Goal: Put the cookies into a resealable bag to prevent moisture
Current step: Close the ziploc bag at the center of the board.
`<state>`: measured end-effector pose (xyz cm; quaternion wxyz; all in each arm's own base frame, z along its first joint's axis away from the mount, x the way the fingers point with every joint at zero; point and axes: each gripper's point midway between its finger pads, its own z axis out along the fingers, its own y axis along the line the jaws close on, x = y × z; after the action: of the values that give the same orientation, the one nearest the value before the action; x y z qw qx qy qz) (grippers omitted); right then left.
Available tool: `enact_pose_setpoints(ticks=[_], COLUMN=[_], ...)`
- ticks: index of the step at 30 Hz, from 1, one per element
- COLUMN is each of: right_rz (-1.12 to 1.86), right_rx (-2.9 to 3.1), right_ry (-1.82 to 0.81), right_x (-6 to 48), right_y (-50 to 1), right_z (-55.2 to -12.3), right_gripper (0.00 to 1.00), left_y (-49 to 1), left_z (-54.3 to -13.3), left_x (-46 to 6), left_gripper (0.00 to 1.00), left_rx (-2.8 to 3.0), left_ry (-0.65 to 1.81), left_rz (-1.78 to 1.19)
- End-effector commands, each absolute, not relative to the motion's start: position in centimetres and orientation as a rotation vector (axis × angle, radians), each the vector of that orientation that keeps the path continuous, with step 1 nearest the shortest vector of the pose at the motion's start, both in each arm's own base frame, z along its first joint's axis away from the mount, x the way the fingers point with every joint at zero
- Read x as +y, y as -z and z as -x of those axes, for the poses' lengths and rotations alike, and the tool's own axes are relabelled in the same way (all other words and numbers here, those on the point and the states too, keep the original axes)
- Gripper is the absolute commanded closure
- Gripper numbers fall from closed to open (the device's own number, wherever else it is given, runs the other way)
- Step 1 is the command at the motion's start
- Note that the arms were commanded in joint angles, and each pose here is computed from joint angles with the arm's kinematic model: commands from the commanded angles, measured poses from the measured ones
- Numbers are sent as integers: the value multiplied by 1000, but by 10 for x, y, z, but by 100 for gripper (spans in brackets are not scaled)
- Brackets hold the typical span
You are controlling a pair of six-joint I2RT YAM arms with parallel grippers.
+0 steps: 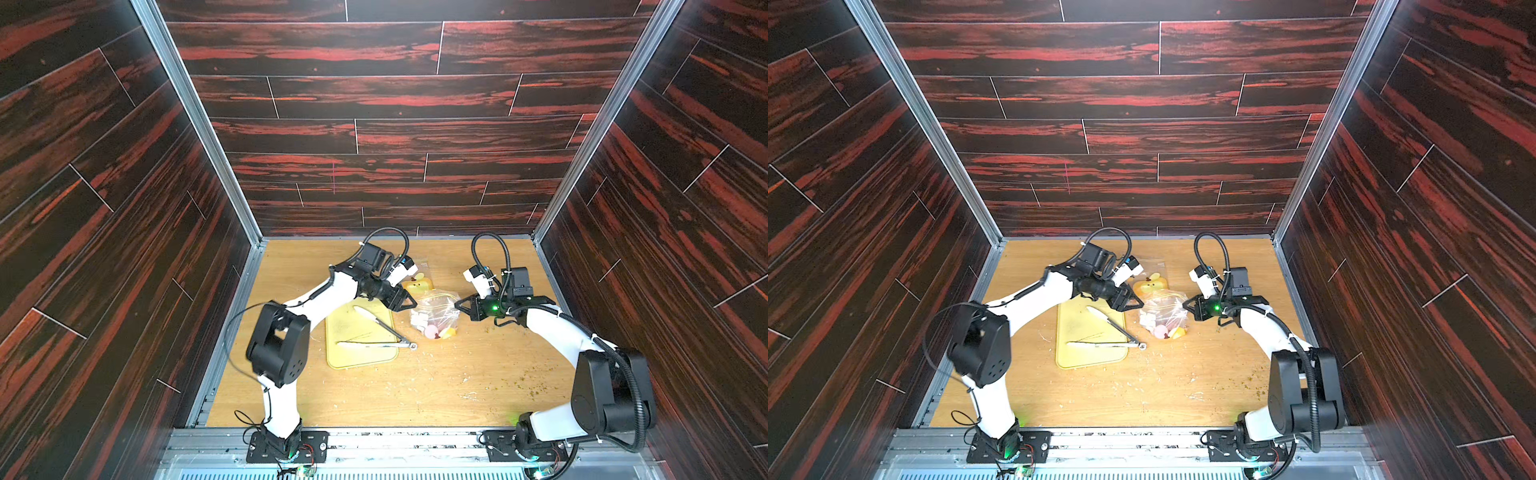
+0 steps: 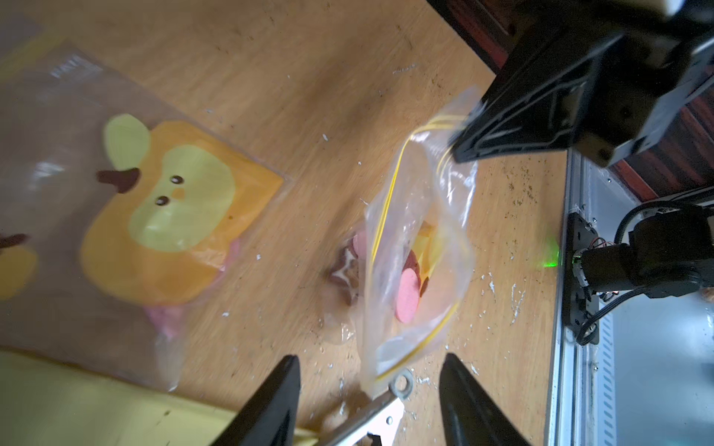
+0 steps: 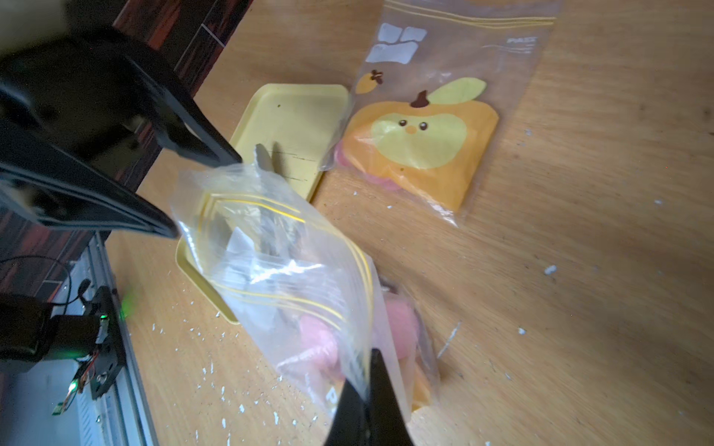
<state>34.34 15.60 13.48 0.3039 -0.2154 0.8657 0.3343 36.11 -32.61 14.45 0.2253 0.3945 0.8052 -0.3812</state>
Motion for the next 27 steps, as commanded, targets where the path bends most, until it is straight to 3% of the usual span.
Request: enact_pose_setpoints(ticks=[1,11,18,23,27], right_rz=[543,509,495,524,594], right_rx=[2320,2329,2322,2241,2110], right_ry=[-923,-939,-944,-966,-1026], right_x=[154,148,146,147,156], right_y=[-121,-115,-116,-127,-143], right_z=[-343,-348,-349,-348,-336], right_gripper=[98,98,96,80,68], left_y=[-143,-148,-136,-138,-139], left_z=[-360,-362,-362,-362,-364], left_x=[-333,-352,-353,-349,-343], left_gripper=[42,55,80,98,100], left_rx=[2187,2139,2214,2240,2281], left_ry=[1108,1279,1297,1296,1303], left_rz=[-1086,-1037,-1032,-1021,-1009])
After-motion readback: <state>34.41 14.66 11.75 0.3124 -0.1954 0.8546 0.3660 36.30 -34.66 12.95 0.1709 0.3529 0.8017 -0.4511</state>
